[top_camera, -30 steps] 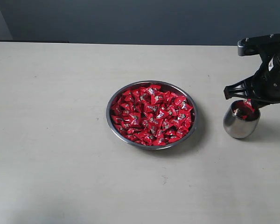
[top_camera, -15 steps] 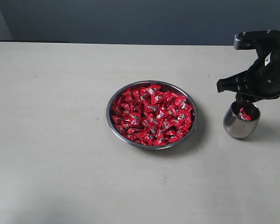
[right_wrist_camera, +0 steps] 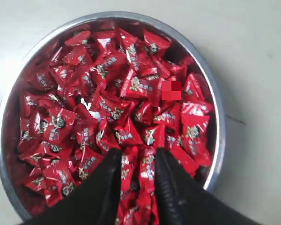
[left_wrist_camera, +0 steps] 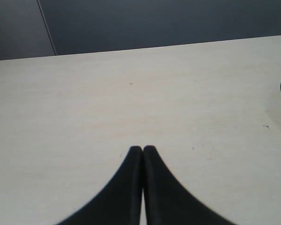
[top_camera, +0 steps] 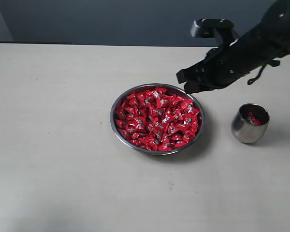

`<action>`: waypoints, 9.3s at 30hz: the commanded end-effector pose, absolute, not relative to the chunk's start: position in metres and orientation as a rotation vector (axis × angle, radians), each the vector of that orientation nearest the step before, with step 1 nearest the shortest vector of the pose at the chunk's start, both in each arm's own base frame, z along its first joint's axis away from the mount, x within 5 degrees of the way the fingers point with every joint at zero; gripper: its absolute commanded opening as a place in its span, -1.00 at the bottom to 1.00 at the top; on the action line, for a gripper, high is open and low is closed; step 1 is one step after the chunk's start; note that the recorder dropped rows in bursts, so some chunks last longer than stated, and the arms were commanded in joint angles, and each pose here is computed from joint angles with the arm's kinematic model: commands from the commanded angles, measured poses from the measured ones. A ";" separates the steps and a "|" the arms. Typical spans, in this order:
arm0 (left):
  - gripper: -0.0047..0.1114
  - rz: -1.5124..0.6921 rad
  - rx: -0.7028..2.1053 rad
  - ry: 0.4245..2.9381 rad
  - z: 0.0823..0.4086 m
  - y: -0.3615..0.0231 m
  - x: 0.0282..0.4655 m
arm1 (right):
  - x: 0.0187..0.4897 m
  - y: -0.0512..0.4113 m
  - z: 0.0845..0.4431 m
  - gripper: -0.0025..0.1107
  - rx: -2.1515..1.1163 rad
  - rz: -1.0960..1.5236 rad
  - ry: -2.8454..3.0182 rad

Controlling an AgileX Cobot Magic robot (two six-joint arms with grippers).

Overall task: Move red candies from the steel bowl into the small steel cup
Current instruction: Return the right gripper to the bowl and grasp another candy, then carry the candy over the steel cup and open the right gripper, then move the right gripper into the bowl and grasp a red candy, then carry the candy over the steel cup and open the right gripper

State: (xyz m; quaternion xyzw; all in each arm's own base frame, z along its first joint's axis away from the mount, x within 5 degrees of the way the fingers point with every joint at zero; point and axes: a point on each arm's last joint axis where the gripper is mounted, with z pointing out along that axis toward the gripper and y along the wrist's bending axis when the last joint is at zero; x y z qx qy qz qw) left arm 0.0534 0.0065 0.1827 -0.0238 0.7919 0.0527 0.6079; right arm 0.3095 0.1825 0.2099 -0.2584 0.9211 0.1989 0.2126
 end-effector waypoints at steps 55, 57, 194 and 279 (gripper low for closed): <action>-0.91 0.123 -0.054 1.819 0.183 0.007 0.053 | 0.330 0.230 0.231 -0.97 -0.759 0.145 2.413; -0.91 0.123 -0.054 1.819 0.183 0.007 0.053 | 0.321 0.218 0.234 -0.97 -0.681 0.152 2.406; -0.91 0.123 -0.054 1.819 0.183 0.007 0.053 | 0.359 0.263 0.153 -0.97 -0.903 0.181 2.623; -0.91 0.123 -0.054 1.819 0.183 0.007 0.053 | 0.297 0.094 0.204 -0.76 -0.430 -0.135 2.821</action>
